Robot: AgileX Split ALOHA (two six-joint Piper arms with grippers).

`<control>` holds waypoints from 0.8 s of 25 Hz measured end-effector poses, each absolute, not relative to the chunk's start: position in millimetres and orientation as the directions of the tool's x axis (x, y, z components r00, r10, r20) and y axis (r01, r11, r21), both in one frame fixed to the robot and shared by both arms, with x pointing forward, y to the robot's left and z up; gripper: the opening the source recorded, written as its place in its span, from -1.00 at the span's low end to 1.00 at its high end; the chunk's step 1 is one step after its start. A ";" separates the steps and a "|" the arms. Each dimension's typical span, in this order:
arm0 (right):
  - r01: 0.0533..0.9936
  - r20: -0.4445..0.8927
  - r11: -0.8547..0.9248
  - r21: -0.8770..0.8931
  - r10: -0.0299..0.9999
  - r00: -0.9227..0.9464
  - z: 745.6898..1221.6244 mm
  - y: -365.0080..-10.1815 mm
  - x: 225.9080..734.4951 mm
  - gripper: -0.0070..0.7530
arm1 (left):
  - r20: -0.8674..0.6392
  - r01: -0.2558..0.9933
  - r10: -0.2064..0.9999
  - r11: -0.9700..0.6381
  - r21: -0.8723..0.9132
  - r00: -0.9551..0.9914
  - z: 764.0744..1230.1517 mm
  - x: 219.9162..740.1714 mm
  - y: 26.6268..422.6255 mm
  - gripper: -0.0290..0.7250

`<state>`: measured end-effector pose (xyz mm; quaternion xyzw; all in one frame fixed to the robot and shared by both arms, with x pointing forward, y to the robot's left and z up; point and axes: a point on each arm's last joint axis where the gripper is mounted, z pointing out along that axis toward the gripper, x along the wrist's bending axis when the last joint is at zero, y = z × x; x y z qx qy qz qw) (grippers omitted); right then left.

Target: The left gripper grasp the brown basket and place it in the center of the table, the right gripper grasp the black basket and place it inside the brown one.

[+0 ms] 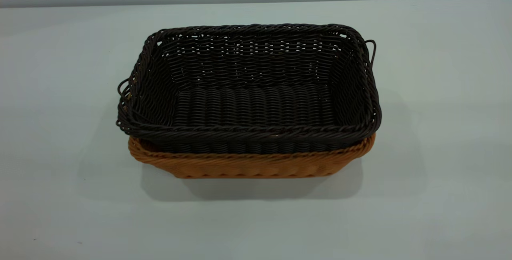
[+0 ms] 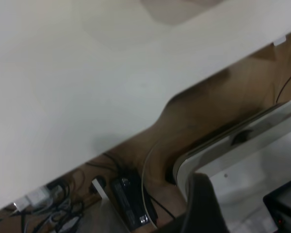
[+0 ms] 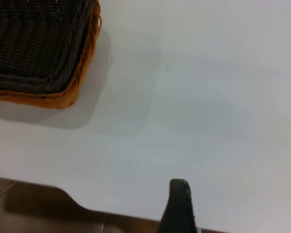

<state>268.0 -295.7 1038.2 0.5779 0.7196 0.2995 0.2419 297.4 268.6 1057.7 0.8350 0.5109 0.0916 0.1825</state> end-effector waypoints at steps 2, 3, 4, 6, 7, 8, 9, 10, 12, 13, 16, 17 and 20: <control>0.686 -0.003 0.154 0.711 0.976 -0.216 1038.2 -295.7 268.0 0.41 | -0.031 0.817 0.888 -0.409 0.405 0.460 1045.8 291.8 271.7 0.25; 0.686 -0.003 0.154 0.711 0.976 -0.216 1038.2 -295.6 268.0 0.41 | -0.022 0.812 0.888 -0.409 0.417 0.458 1039.3 289.9 273.5 0.25; 0.686 -0.003 0.154 0.711 0.976 -0.216 1038.2 -295.6 268.0 0.41 | -0.007 0.808 0.889 -0.412 0.422 0.458 1032.3 288.5 275.6 0.25; 0.686 -0.001 0.153 0.711 0.976 -0.217 1038.3 -295.5 268.0 0.41 | 0.016 0.800 0.892 -0.413 0.434 0.452 1027.4 284.6 279.9 0.25; 0.686 -0.001 0.153 0.712 0.976 -0.217 1038.3 -295.5 268.1 0.41 | 0.026 0.795 0.897 -0.404 0.453 0.441 1028.0 283.4 281.9 0.25; 0.686 -0.001 0.153 0.712 0.976 -0.217 1038.3 -295.5 268.1 0.41 | 0.029 0.787 0.897 -0.402 0.468 0.441 1028.5 281.9 283.0 0.25; 0.686 0.000 0.152 0.712 0.976 -0.217 1038.3 -295.4 268.0 0.41 | 0.030 0.779 0.898 -0.398 0.485 0.440 1029.2 279.9 284.1 0.25; 0.686 0.000 0.152 0.712 0.976 -0.217 1038.3 -295.4 268.0 0.41 | 0.027 0.773 0.900 -0.389 0.500 0.435 1029.7 277.7 285.1 0.25; 0.686 0.000 0.152 0.712 0.976 -0.217 1038.3 -295.4 268.0 0.41 | 0.025 0.761 0.901 -0.380 0.526 0.433 1030.6 274.1 286.9 0.25; 0.686 0.000 0.152 0.712 0.976 -0.217 1038.3 -295.4 268.0 0.41 | 0.026 0.754 0.901 -0.377 0.538 0.432 1030.9 272.2 288.0 0.25; 0.679 0.001 0.147 0.719 0.977 -0.212 1038.6 -295.9 266.9 0.41 | 0.027 0.733 0.902 -0.367 0.573 0.431 1032.2 267.3 290.5 0.25; 0.676 0.004 0.132 0.725 0.981 -0.196 1038.9 -296.6 265.7 0.41 | 0.026 0.727 0.902 -0.364 0.582 0.431 1032.6 265.9 291.2 0.25; 0.657 0.009 0.057 0.751 0.995 -0.096 1039.8 -300.3 260.4 0.41 | 0.026 0.710 0.902 -0.356 0.607 0.430 1033.4 262.1 293.1 0.25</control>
